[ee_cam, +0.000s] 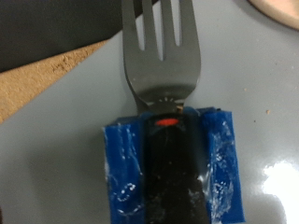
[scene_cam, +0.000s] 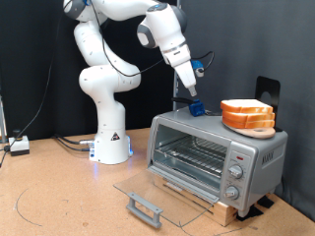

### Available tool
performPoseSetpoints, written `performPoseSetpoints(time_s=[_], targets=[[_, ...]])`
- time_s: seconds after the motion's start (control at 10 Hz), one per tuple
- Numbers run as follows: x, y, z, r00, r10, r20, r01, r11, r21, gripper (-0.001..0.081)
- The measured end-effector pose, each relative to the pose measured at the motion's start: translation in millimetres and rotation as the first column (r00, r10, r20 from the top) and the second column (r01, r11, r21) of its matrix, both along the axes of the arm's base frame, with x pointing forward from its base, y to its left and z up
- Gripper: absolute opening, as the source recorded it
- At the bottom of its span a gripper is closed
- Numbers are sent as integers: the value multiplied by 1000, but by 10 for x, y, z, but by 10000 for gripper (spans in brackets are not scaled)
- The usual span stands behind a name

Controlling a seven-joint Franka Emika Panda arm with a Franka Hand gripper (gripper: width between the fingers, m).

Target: Make a piece of toast with the oven

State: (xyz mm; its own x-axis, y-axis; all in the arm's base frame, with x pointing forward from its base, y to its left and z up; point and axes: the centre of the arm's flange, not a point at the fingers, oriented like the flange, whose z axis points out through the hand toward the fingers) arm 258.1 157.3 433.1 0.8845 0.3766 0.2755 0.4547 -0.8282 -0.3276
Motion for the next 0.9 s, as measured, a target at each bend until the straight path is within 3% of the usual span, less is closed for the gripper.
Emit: performPoseSetpoints(time_s=[0.6,0.9], targets=[[102,87,-312,1000,1,12,-1,1000,-27,807],[63,228,-390,999,33,12,-33,999,-25,807]])
